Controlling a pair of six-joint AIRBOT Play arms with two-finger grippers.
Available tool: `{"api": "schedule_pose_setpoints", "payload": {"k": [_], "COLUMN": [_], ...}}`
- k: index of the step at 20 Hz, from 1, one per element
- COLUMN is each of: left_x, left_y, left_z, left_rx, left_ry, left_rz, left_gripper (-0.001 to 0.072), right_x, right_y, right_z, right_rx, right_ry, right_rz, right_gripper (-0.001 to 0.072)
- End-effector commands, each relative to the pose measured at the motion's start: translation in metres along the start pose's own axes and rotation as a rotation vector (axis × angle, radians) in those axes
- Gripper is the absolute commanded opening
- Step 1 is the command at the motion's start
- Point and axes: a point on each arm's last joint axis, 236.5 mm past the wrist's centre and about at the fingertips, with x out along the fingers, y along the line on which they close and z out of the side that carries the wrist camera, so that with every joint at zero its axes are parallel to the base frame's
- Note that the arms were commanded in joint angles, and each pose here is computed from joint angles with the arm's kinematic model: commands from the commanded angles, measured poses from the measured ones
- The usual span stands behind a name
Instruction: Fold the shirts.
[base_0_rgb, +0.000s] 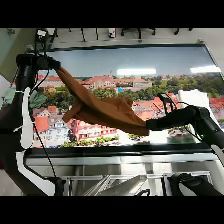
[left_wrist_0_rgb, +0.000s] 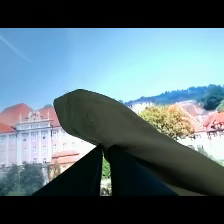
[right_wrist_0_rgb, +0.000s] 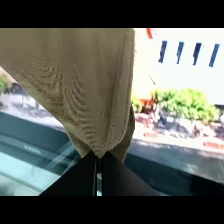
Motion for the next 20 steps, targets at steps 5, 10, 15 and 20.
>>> {"api": "schedule_pose_setpoints", "payload": {"k": [5,10,15,20], "left_x": [-0.033,-0.101,-0.133,-0.106], "left_y": [-0.007,-0.042,-0.065,-0.089], "left_z": [-0.082,-0.157,-0.282,-0.307], "left_rx": [0.021,0.0,0.073,0.123], "left_ry": [0.367,0.624,0.886,0.82], "left_rz": [-0.088,-0.329,-0.444,-0.452], "left_gripper": [0.0702,0.0701,0.07,0.07], "right_x": [-0.001,-0.001,-0.002,-0.002], "right_y": [0.007,0.014,0.028,0.028], "right_z": [0.01,0.003,0.004,0.004], "right_rx": [-0.014,-0.015,-0.019,-0.018], "right_ry": [-0.042,-0.013,-0.02,-0.019], "right_rz": [0.027,0.056,0.116,0.116], "right_gripper": [0.0015,0.0015,0.0015,0.0015]}}
